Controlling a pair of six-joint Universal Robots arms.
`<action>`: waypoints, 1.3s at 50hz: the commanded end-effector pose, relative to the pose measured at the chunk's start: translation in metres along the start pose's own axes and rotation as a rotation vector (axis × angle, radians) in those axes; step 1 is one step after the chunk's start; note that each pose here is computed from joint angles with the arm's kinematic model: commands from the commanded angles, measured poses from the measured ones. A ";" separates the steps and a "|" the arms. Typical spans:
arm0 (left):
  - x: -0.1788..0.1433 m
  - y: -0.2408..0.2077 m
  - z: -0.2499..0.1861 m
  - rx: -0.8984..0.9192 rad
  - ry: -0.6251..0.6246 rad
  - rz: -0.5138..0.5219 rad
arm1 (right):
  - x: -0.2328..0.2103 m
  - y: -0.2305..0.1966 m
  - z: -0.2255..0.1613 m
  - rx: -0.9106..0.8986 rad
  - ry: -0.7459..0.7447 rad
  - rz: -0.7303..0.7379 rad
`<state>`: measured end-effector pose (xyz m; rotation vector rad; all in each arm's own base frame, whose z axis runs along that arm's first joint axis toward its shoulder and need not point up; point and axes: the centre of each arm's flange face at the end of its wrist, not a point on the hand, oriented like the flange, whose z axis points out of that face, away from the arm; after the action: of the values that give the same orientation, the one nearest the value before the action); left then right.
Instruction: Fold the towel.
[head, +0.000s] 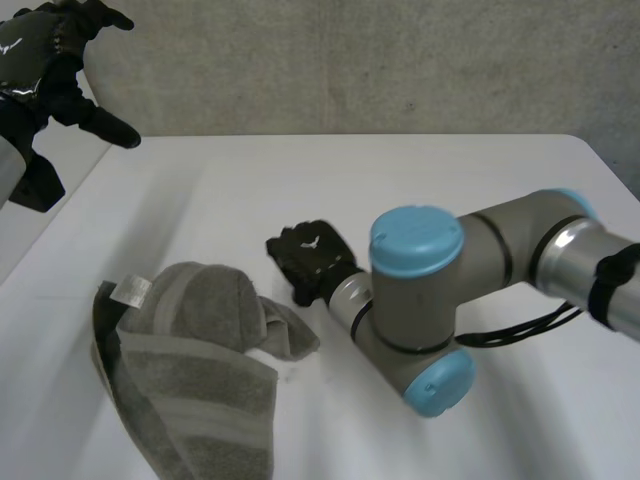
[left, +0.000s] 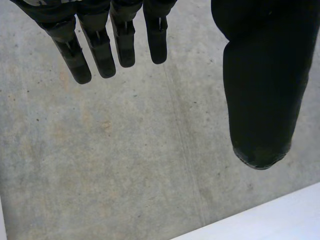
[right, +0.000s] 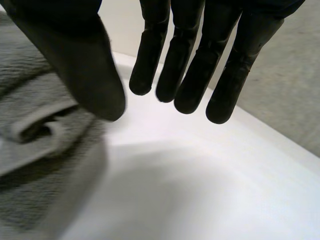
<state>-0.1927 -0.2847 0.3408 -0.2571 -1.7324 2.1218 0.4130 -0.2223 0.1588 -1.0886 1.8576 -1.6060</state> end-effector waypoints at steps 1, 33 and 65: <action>0.005 0.012 -0.024 -0.063 -0.001 0.133 | 0.026 -0.008 -0.002 -0.008 0.053 0.014; 0.075 0.170 -0.128 -0.736 0.451 0.465 | 0.029 0.015 -0.026 -0.183 0.029 0.053; 0.081 0.110 -0.099 -0.456 0.314 0.626 | 0.035 0.011 -0.022 -0.163 0.013 0.067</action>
<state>-0.2474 -0.1831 0.1759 -1.3907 -2.2200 1.6413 0.3670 -0.2322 0.1507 -1.0763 2.0839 -1.4447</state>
